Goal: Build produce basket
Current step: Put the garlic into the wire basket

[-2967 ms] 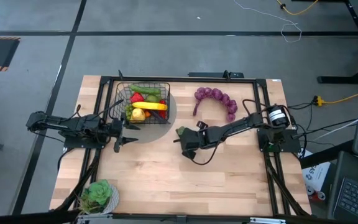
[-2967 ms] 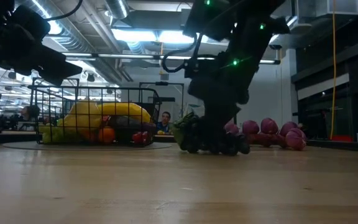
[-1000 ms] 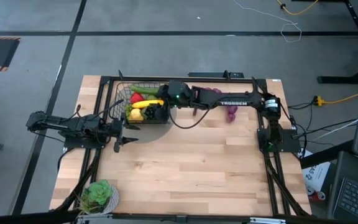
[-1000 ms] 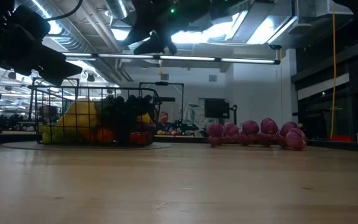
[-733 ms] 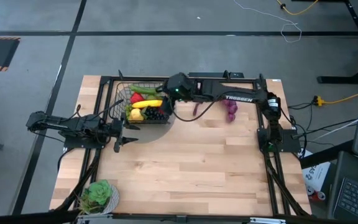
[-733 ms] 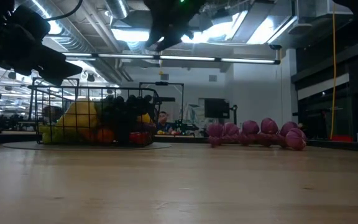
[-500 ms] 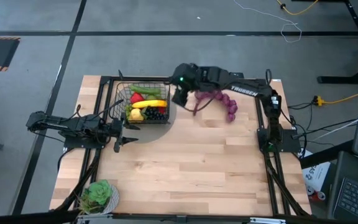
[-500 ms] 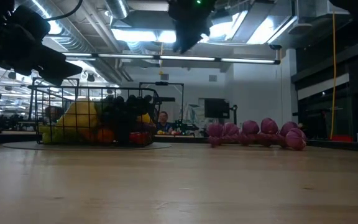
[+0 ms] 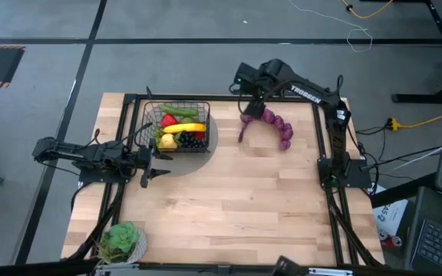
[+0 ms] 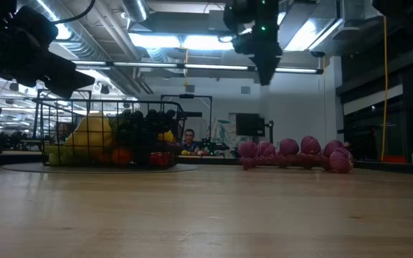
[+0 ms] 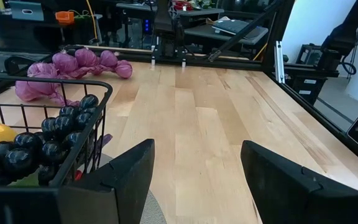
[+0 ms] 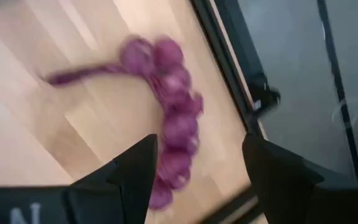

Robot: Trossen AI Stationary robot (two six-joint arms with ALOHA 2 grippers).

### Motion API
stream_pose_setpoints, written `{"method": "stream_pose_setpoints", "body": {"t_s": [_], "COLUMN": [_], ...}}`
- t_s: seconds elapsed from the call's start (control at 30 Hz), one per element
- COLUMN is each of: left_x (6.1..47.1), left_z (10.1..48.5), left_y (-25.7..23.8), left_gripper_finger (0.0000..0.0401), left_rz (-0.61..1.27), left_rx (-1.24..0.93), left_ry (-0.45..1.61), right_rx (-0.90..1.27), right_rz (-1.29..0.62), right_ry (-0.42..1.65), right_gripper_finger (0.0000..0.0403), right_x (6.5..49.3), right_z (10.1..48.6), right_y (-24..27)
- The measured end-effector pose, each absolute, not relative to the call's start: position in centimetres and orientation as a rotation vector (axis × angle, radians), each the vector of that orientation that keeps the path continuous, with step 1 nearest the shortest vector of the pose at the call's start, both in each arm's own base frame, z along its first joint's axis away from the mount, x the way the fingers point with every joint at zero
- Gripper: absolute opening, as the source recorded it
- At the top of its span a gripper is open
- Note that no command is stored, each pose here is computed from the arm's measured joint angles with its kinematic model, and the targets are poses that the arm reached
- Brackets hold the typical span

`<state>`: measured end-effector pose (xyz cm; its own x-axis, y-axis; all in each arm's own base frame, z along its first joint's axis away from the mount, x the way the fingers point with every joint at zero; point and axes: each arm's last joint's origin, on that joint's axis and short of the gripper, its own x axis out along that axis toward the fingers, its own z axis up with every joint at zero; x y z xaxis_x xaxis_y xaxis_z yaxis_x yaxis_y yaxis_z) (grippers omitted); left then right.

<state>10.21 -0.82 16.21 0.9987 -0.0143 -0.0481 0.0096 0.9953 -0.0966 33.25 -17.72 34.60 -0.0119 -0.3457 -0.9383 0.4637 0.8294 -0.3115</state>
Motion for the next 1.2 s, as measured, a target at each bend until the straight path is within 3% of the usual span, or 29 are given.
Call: {"method": "stream_pose_setpoints", "body": {"t_s": [0.23, 0.6, 0.77, 1.0, 1.2], "left_x": [10.2, 10.2, 10.2, 10.2, 10.2], "left_z": [16.2, 16.2, 16.2, 16.2, 16.2], "left_y": [-0.8, -0.8, -0.8, -0.8, -0.8], "left_gripper_finger": [0.0235, 0.0235, 0.0235, 0.0235, 0.0235], "left_rz": [-0.012, -0.012, -0.012, -0.012, -0.012], "left_rx": [-0.096, -0.096, -0.096, -0.096, -0.096], "left_ry": [0.049, 0.049, 0.049, 0.049, 0.049], "right_rx": [0.191, 0.329, 0.343, 0.328, 0.332], "right_rz": [-0.634, -0.591, -0.554, -0.543, -0.756], "right_ry": [1.499, 1.788, 1.855, 1.683, 1.37], "right_gripper_finger": [0.0236, 0.0236, 0.0236, 0.0236, 0.0236], "right_x": [31.8, 28.5, 27.2, 24.6, 21.4], "right_z": [33.3, 26.3, 25.0, 30.2, 35.0], "right_y": [-19.7, -20.5, -20.6, -18.7, -16.5]}}
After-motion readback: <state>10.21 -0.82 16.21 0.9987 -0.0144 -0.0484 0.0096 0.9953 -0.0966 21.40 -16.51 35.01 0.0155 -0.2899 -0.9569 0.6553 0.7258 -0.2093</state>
